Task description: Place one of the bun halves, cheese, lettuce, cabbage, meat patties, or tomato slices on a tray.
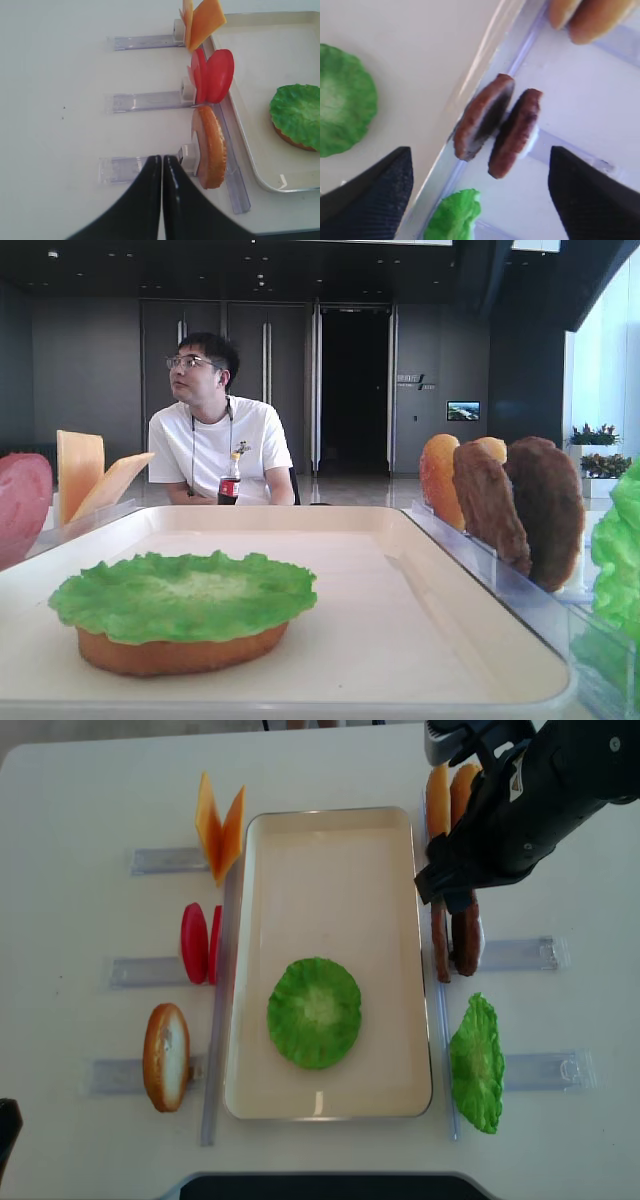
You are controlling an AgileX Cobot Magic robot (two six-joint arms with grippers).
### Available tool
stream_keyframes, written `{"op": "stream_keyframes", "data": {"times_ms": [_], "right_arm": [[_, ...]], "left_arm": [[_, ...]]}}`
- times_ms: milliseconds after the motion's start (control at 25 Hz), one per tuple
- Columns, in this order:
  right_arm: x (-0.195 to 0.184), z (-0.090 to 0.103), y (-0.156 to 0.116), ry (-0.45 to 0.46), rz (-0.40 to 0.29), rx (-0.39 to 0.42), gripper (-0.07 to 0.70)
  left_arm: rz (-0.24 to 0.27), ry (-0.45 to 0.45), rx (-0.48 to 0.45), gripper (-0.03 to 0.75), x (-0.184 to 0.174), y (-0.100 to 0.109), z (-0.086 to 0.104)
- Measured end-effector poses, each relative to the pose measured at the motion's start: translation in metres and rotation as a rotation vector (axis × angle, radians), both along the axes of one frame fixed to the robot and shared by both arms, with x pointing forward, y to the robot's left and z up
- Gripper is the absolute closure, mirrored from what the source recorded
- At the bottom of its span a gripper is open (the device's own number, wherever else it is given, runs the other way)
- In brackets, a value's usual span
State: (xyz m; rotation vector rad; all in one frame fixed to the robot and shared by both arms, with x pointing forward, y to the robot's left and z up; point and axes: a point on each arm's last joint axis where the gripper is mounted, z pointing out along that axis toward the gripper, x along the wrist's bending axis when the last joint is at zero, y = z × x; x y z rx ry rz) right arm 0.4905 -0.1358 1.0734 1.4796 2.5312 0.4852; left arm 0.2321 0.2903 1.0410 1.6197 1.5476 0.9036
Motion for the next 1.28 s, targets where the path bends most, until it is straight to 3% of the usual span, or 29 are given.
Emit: {"op": "stream_keyframes", "data": {"times_ms": [120,400,760,1000,1280], "right_arm": [[0.002,0.006,-0.006,-0.012,-0.042,-0.064,0.073],[0.010,0.006,-0.031,0.034,-0.150,-0.108,0.073],[0.022,0.027,-0.129,0.016,-0.474,-0.084,0.073],[0.008,0.048,-0.180,-0.055,-0.629,-0.040,0.073],[-0.006,0.065,-0.184,-0.132,-0.633,-0.021,0.073]], "left_arm": [[0.000,0.000,0.000,0.716,0.000,0.000,0.000],[0.000,0.000,0.000,0.716,0.000,0.000,0.000],[0.000,0.000,0.000,0.716,0.000,0.000,0.000],[0.000,0.000,0.000,0.716,0.000,0.000,0.000],[0.000,0.000,0.000,0.716,0.000,0.000,0.000]]}}
